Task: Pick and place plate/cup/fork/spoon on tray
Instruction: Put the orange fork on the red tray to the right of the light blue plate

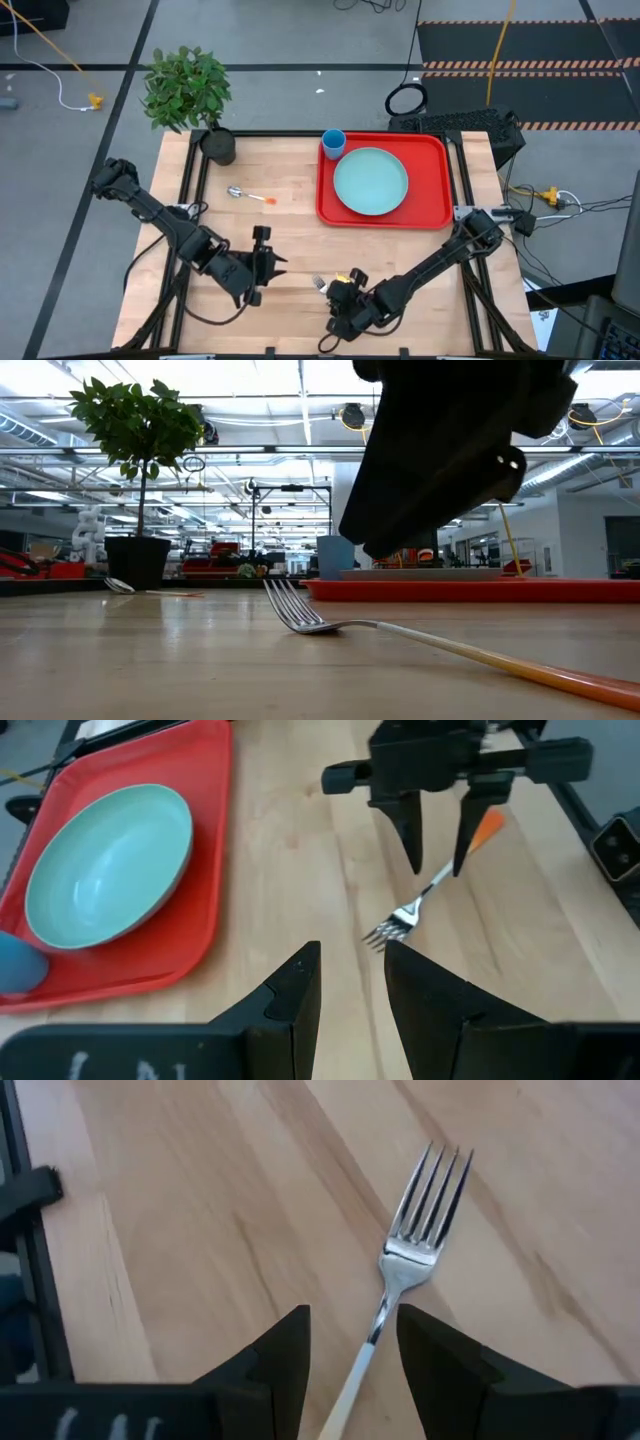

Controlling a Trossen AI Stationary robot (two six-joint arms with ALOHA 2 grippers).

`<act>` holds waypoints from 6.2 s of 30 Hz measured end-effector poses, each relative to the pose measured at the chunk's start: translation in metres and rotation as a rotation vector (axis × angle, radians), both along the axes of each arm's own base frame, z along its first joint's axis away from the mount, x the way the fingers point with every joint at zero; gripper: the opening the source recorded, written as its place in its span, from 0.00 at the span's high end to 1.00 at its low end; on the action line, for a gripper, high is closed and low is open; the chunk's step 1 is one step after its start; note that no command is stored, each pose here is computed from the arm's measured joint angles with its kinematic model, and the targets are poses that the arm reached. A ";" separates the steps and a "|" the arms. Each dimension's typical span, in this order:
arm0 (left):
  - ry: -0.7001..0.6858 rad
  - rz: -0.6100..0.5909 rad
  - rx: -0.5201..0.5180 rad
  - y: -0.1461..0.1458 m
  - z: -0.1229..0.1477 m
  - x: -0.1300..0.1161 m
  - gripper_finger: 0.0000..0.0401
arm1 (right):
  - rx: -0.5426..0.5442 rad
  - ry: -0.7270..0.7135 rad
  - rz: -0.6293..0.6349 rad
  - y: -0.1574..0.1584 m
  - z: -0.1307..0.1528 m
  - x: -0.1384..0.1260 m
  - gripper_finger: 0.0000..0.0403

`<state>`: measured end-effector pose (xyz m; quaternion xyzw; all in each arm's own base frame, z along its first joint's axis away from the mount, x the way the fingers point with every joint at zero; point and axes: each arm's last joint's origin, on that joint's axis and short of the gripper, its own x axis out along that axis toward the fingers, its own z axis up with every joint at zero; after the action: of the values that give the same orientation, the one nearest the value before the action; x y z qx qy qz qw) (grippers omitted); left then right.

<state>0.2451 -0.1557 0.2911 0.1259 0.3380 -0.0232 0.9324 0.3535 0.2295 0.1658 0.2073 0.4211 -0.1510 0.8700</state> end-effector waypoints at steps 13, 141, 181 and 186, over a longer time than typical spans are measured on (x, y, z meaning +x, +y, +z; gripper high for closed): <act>0.028 -0.005 0.013 -0.001 -0.019 -0.004 0.71 | -0.107 -0.060 0.025 0.015 -0.021 0.001 0.64; -0.070 0.031 0.303 0.079 -0.006 0.044 0.71 | -0.556 0.132 -0.911 -0.283 -0.019 -0.185 1.00; -0.116 0.042 0.304 0.082 -0.001 0.048 0.71 | -0.316 0.026 -1.025 -0.292 -0.061 -0.204 0.99; -0.116 0.042 0.303 0.082 -0.001 0.048 0.71 | -0.322 0.045 -1.022 -0.293 -0.065 -0.203 0.99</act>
<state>0.2930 -0.0734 0.2896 0.2589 0.2858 0.0550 0.9210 0.1501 -0.0631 0.1009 0.2467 0.2567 -0.6223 0.6971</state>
